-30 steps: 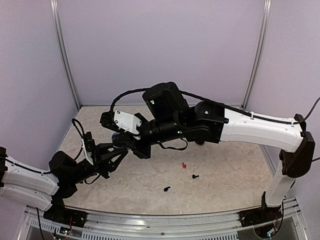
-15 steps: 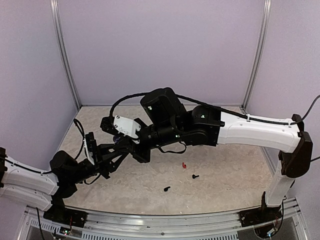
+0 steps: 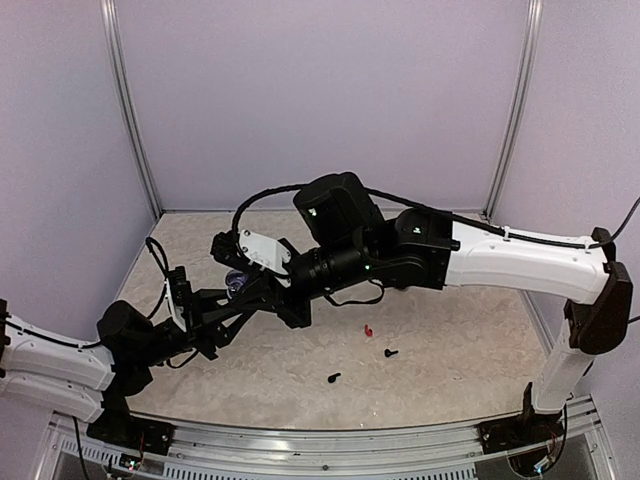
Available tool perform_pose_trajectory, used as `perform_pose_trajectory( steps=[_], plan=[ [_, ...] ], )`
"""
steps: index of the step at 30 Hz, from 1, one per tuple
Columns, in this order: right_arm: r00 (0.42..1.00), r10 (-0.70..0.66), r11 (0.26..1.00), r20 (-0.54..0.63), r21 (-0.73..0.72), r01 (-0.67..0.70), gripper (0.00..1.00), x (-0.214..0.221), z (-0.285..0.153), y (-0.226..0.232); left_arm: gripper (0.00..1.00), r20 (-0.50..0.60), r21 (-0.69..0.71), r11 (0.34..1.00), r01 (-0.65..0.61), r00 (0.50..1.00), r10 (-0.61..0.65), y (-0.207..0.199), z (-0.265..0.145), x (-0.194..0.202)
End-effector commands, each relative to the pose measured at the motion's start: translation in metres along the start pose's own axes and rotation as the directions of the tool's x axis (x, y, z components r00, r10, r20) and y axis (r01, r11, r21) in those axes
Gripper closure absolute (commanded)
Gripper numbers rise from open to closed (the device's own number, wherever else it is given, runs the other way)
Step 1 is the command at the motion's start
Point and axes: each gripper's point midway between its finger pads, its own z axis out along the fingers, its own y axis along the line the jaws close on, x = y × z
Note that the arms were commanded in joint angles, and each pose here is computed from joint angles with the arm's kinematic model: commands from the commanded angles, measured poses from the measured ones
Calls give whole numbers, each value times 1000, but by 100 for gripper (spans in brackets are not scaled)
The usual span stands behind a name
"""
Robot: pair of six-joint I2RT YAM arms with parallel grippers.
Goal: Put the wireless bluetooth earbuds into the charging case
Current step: Adjust the left earbud in the left side groove of the charging case.
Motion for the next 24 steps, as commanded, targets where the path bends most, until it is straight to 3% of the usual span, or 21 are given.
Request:
perform_pose_trajectory(
  steps=[1, 13, 24],
  plan=[
    [994, -22, 1000, 109, -19, 24, 97, -34, -36, 6, 100, 71, 30, 999, -33, 997, 30, -4, 4, -23],
    [998, 1, 997, 59, 75, -5, 97, -18, -31, -19, 100, 79, 41, 999, -30, 997, 27, -6, 4, -25],
    [999, 39, 999, -29, 37, -38, 99, 17, -4, -15, 100, 80, 40, 999, -28, 996, 25, -6, 4, -25]
  ],
)
